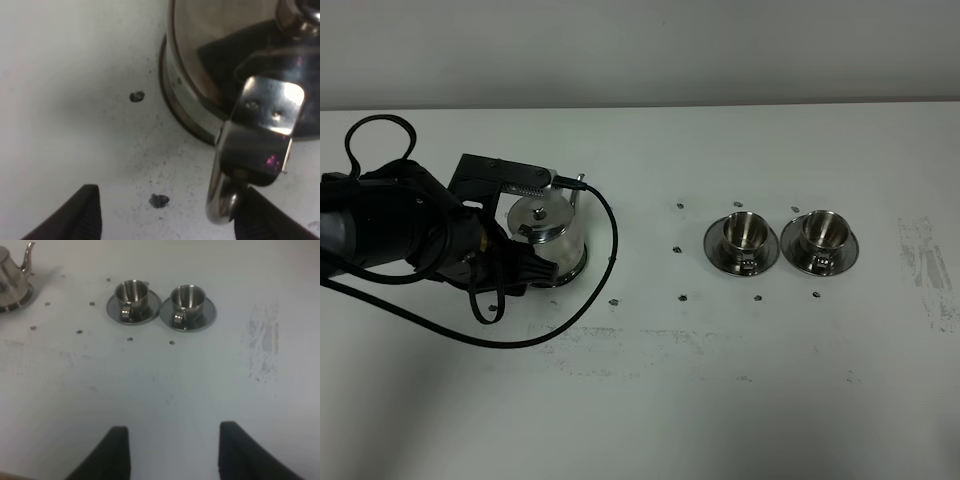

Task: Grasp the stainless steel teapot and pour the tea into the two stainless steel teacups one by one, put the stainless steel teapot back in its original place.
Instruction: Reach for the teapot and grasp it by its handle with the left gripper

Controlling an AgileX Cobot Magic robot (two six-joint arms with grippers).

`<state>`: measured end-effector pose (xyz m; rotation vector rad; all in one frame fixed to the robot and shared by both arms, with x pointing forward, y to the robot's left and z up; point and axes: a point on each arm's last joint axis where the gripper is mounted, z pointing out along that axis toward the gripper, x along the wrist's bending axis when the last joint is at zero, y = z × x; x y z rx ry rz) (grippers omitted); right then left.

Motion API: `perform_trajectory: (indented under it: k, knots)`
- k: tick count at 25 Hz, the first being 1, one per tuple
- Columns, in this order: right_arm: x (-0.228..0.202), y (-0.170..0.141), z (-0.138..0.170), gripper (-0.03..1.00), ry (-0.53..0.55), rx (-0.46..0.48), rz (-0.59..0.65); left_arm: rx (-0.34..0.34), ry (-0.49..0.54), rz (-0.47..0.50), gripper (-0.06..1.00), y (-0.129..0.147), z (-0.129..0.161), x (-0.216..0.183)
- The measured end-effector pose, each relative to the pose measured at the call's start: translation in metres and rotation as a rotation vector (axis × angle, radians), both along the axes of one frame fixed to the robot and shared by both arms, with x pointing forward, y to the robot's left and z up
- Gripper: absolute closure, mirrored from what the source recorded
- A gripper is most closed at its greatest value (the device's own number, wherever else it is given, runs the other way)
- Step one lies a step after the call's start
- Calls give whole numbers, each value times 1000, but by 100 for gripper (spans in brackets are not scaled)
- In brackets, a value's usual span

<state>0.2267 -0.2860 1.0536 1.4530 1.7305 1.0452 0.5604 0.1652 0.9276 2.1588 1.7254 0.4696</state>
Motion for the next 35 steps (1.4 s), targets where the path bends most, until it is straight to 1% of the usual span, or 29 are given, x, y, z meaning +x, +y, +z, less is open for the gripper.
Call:
perform_trajectory:
  k: [3, 6, 7, 10, 13, 16, 19, 22, 26, 31, 35]
  knots:
    - [0, 0, 0, 57, 0, 0, 0, 27, 4, -49, 33, 0, 0, -1]
    - [0, 0, 0, 57, 0, 0, 0, 57, 28, -124, 33, 0, 5, -5]
    - [0, 0, 0, 57, 0, 0, 0, 69, 36, -152, 33, 1, 10, -8]
    - [0, 0, 0, 57, 0, 0, 0, 56, 26, -198, 33, 2, 34, -18]
    - [0, 0, 0, 57, 0, 0, 0, 32, 22, -197, 33, 4, 59, -23]
    - [0, 0, 0, 57, 0, 0, 0, 27, 42, -158, 33, 10, 83, -13]
    - [0, 0, 0, 57, 0, 1, 1, 16, 61, -138, 33, 14, 94, 1]
    - [0, 0, 0, 57, 0, 4, 3, 8, 79, -173, 33, 9, 92, 13]
    - [0, 1, 0, 57, 0, 13, 9, -1, 119, -216, 33, -1, 76, 29]
    - [0, 2, 0, 57, 1, 18, 13, 12, 169, -222, 33, -5, 55, 41]
    - [0, 2, 0, 57, 1, 18, 13, 11, 182, -220, 33, -7, 44, 45]
